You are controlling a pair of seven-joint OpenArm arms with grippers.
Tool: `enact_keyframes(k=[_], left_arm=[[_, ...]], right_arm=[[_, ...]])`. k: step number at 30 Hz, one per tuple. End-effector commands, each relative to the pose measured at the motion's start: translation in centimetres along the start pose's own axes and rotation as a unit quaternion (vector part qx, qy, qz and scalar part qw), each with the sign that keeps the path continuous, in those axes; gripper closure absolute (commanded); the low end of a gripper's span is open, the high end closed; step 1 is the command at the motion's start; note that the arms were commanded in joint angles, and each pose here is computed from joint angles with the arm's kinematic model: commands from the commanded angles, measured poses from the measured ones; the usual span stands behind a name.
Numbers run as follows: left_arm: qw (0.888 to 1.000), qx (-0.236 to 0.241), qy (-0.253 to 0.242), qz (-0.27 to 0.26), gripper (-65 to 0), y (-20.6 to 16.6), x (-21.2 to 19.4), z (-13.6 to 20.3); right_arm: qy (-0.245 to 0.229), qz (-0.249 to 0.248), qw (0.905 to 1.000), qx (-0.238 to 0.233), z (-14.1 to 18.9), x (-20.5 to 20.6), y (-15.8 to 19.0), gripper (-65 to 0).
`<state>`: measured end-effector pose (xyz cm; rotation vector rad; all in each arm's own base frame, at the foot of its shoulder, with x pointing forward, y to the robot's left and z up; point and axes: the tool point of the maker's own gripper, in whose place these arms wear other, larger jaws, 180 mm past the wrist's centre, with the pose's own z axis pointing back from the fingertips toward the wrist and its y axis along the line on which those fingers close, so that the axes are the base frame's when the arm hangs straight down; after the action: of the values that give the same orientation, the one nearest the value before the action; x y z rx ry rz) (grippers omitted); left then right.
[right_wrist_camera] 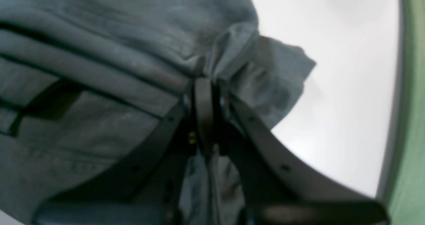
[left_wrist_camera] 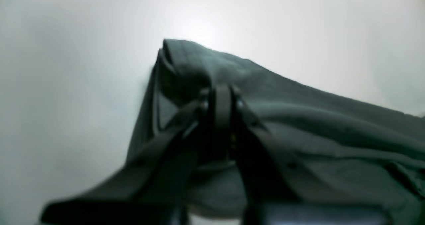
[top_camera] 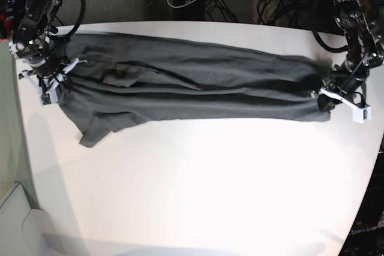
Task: Layout the t-shirt on the table in an organized manner, then fold the t-shirt properly
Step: 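Lift the hem with both grippers and fold it over toward the collar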
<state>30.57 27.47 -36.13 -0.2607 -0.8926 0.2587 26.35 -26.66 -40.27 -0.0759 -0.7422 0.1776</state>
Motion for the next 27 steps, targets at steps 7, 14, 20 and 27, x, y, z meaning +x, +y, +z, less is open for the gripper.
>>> enact_keyframes(k=[7,14,20,27], left_arm=[[0.999,0.008,-0.032,-0.027,-0.2,1.3,3.7,0.6],[0.999,0.015,-0.034,-0.023,-0.2,2.4,5.1,-0.1],[1.000,0.016,-0.021,-0.014,-0.2,2.6,4.0,-0.4],[0.999,0.030,0.023,0.027,-0.2,4.9,0.6,-1.6]], right_arm=[[-0.018,0.012,0.9996,-0.018,0.6,1.3,-1.6,0.0],[0.002,0.026,0.9991,-0.032,1.1,1.4,-2.9,0.0],[-0.003,0.037,0.9986,-0.039,1.6,1.9,-3.1,0.0],[0.002,0.037,0.9987,-0.036,1.6,1.4,-3.0,0.0]])
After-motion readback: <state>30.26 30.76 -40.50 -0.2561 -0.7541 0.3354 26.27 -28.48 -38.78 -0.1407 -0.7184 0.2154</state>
